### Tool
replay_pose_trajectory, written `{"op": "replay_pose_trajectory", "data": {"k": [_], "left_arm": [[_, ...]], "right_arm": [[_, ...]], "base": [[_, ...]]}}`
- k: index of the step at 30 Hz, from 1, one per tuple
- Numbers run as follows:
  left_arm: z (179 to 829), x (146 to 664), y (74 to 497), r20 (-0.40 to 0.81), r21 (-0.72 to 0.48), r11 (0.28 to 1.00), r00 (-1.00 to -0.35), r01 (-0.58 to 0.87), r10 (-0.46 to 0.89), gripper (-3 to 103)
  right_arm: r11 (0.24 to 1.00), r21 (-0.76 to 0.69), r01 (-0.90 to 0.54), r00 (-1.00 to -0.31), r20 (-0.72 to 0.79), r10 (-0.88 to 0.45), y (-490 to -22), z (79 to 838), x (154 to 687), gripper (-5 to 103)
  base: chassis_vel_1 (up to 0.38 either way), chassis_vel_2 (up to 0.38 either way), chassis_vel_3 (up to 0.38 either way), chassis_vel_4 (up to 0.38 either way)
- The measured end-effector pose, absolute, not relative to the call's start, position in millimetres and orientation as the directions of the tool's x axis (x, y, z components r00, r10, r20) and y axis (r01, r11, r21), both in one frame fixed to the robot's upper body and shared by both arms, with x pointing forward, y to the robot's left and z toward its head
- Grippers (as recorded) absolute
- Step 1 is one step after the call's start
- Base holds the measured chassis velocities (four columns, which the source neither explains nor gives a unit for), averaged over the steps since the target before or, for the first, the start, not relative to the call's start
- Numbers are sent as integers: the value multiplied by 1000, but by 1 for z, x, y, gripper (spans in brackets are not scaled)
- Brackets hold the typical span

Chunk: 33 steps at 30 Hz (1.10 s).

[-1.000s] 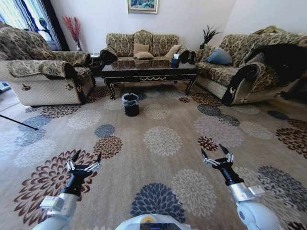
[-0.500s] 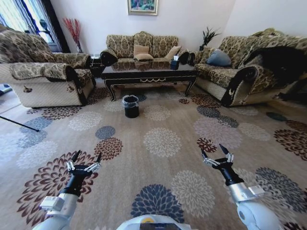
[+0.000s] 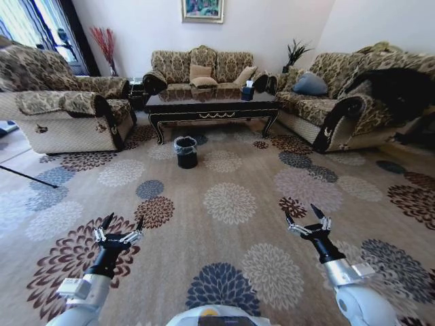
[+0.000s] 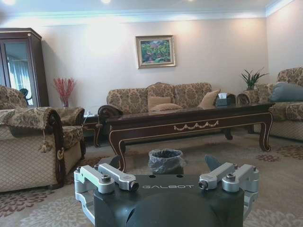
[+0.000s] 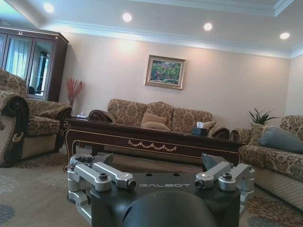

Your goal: Move to the front of the table and pick up the trash from the floor, then place it into the trash bin.

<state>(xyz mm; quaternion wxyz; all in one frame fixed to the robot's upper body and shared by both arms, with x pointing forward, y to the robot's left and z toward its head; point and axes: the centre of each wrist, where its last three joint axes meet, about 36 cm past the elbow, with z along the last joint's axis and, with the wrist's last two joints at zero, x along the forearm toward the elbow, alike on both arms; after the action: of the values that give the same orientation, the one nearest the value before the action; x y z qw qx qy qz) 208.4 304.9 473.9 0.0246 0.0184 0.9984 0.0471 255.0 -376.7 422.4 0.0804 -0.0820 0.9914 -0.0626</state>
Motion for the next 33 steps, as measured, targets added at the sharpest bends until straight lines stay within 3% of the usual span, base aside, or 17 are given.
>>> {"op": "replay_pose_trajectory", "data": {"k": [33], "left_arm": [[474,208,305,-47,95,995,-998,34,39,100]], "right_arm": [[979,-137,-153,-974,-149,-173,-377,422,255,100]], "base": [[0,0,0,0]]}}
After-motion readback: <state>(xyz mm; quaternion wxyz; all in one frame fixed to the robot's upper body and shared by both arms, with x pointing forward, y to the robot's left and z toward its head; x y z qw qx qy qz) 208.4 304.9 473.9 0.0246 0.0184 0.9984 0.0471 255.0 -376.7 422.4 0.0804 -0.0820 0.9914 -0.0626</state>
